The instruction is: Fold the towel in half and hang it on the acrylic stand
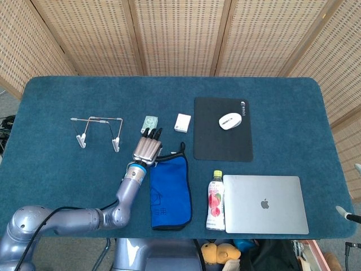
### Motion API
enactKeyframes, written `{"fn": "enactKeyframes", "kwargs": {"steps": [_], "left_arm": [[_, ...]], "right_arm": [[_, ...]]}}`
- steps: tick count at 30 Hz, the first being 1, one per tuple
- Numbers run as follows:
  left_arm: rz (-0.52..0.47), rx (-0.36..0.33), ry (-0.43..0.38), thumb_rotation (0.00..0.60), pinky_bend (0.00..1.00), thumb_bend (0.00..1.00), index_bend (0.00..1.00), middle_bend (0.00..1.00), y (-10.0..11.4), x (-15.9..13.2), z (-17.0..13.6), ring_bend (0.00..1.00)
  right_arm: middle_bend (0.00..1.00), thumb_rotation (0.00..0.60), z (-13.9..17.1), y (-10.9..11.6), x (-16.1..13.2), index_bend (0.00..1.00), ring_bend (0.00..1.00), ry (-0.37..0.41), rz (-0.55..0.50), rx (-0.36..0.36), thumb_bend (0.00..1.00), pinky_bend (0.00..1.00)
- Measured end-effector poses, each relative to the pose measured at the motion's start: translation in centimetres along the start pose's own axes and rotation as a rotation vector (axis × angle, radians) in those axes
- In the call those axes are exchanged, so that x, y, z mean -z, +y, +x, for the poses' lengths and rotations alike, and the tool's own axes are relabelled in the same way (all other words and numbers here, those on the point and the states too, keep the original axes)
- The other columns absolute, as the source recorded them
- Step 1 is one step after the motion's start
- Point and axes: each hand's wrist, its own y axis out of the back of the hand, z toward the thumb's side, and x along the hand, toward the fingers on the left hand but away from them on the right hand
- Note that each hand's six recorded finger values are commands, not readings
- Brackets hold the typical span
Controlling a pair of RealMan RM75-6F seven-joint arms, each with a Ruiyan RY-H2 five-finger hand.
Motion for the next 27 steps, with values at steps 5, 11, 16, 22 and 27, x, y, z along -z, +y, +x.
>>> {"fn": "enactKeyframes", "kwargs": {"steps": [5,11,16,22,27], "left_arm": [[-0.014,-0.028,-0.003,0.6,0.0,0.85,0.83,0.0,1.6,0.3,-0.3,0.0],[-0.033,-0.07,-0.012,0.6,0.0,0.85,0.83,0.0,4.3,0.6,-0.9,0.0],[-0.058,-0.116,-0.012,0.6,0.0,0.85,0.84,0.0,7.6,1.3,-1.9,0.0],[-0.083,-0.176,0.013,0.6,0.0,0.85,0.85,0.0,11.7,3.1,-3.1,0.0],[-0.1,-0.217,0.046,0.6,0.0,0.85,0.85,0.0,14.4,5.0,-3.9,0.0]], "right_arm": [[0.0,0.6,0.1,0.2,0.0,0.0,0.0,0.002,-0.005,0.003,0.0,0.0],[0.0,0.6,0.2,0.4,0.0,0.0,0.0,0.006,-0.015,0.008,0.0,0.0],[0.0,0.6,0.2,0.5,0.1,0.0,0.0,0.006,-0.023,0.008,0.0,0.0],[0.0,0.6,0.4,0.7,0.0,0.0,0.0,0.012,-0.031,0.009,0.0,0.0],[0.0,0.6,0.5,0.8,-0.2,0.0,0.0,0.021,-0.034,0.012,0.0,0.0]]}}
